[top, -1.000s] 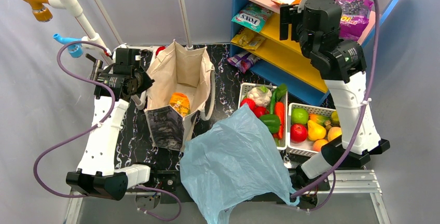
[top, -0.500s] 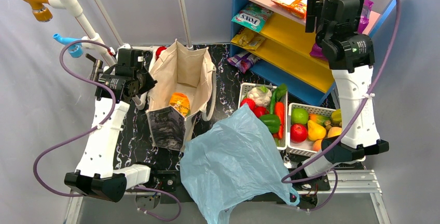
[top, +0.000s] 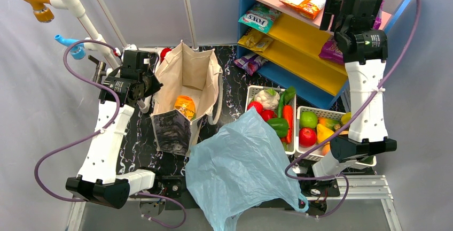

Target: Place the food into the grocery bag and tie it

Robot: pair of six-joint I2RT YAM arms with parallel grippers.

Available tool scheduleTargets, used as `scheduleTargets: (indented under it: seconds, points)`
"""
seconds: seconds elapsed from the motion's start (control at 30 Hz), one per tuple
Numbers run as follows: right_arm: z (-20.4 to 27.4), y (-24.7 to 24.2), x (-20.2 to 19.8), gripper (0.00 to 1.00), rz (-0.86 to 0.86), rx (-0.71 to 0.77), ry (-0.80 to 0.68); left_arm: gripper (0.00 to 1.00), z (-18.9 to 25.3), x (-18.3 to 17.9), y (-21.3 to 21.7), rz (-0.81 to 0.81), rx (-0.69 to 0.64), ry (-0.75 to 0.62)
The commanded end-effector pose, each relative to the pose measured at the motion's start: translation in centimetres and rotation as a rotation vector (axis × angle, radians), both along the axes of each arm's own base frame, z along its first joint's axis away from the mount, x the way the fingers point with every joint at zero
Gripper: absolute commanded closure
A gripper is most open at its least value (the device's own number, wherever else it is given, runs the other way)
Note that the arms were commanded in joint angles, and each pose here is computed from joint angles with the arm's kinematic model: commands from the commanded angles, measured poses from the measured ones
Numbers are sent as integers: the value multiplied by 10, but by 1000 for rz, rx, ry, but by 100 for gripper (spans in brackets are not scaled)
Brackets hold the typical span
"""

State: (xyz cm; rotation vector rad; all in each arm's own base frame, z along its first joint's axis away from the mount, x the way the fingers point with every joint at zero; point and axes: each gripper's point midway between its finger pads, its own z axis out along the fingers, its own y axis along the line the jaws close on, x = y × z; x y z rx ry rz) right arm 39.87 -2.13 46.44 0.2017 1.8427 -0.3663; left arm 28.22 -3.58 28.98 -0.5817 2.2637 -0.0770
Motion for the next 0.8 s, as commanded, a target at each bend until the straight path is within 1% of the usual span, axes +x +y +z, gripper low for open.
scheduleTargets:
  seconds: [0.0, 0.03, 0.1, 0.23, 0.27, 0.33, 0.47, 0.57, 0.67, 0.77]
  points:
    - [-16, -4, 3, 9, -8, 100, 26, 100, 8, -6, 4, 1, 20, -23]
    - [-17, -5, 3, 12, -14, 104, 29, 100, 8, -6, 4, 0, 21, -23]
    - [-20, -9, 1, 22, -31, 101, 38, 100, 8, -6, 3, -4, 26, -22]
    - [-36, -16, -5, 50, -66, 104, 82, 100, 7, -5, 3, -4, 31, -20]
    - [-40, -16, -7, 54, -68, 115, 90, 100, 7, -5, 3, -6, 31, -21]
    - [-48, -15, -10, 59, -69, 134, 112, 100, 8, -5, 3, -6, 32, -22]
    - [-59, -14, -16, 79, -68, 156, 143, 100, 9, -6, 3, -6, 34, -25]
    - [-61, -13, -19, 99, -62, 162, 149, 100, 8, -6, 2, -10, 32, -23]
    - [-51, -12, -21, 99, -57, 170, 121, 100, 8, -6, 1, -13, 28, -20]
    - [-31, -15, -24, 99, -70, 173, 60, 100, 7, -7, -1, -17, 23, -18]
